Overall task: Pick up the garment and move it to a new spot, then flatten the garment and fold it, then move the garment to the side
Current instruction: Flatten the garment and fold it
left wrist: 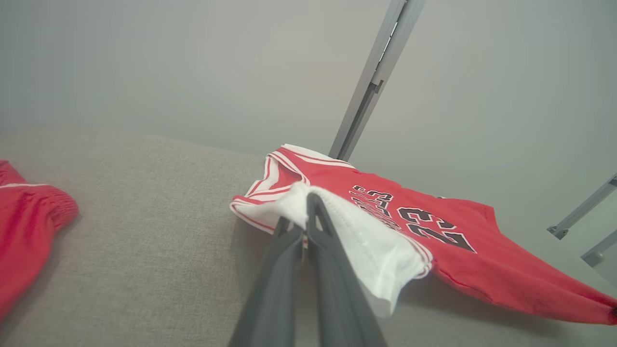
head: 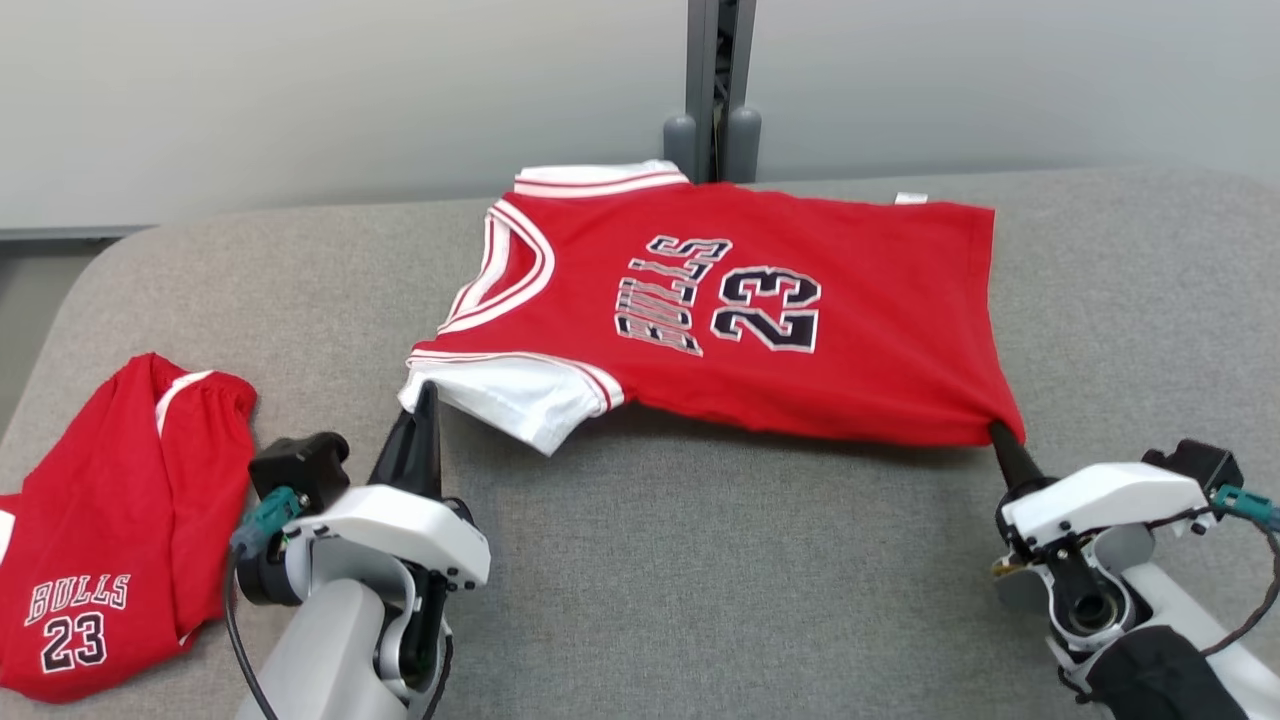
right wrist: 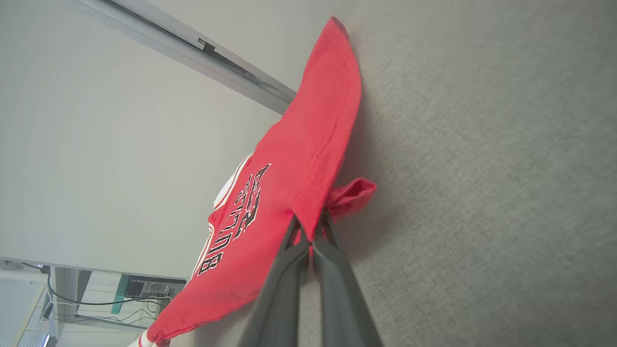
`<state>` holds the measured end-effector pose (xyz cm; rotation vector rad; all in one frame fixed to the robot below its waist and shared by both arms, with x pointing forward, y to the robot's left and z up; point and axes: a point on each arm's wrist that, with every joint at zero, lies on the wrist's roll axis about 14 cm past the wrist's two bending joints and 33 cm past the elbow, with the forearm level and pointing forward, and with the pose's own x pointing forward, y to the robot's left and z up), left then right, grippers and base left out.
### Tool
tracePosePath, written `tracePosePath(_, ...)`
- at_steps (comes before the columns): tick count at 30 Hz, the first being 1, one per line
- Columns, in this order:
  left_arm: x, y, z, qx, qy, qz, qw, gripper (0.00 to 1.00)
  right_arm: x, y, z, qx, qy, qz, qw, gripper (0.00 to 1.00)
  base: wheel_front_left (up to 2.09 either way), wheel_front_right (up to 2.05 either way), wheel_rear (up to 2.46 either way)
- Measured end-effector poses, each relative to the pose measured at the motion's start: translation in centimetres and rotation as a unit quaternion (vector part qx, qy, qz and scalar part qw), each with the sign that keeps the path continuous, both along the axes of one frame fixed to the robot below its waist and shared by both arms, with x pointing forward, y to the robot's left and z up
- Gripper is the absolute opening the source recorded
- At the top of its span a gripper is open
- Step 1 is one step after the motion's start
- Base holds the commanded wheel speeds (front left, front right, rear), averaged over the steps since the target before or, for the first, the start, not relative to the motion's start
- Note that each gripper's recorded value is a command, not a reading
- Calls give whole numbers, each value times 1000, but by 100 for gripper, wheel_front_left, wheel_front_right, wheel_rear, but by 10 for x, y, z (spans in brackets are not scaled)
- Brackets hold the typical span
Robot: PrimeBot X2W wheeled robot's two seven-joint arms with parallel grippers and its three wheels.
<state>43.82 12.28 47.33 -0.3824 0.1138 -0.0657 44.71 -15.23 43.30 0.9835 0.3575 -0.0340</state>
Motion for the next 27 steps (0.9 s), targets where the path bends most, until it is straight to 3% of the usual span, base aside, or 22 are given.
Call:
tracePosePath(12, -35, -10, 13, 18, -31, -15, 999, 0, -30, -4, -4, -27, 3, 15, 1000, 0, 0, 0, 0)
tracePosePath(18, -49, -12, 9, 27, -32, -21, 999, 0, -35, -13, -3, 1, 4, -13, 1000, 0, 0, 0, 0)
tracePosePath(27, -69, -16, 0, 43, -25, -27, 998, 0, -43, -12, -1, -27, -5, 9, 1000, 0, 0, 0, 0)
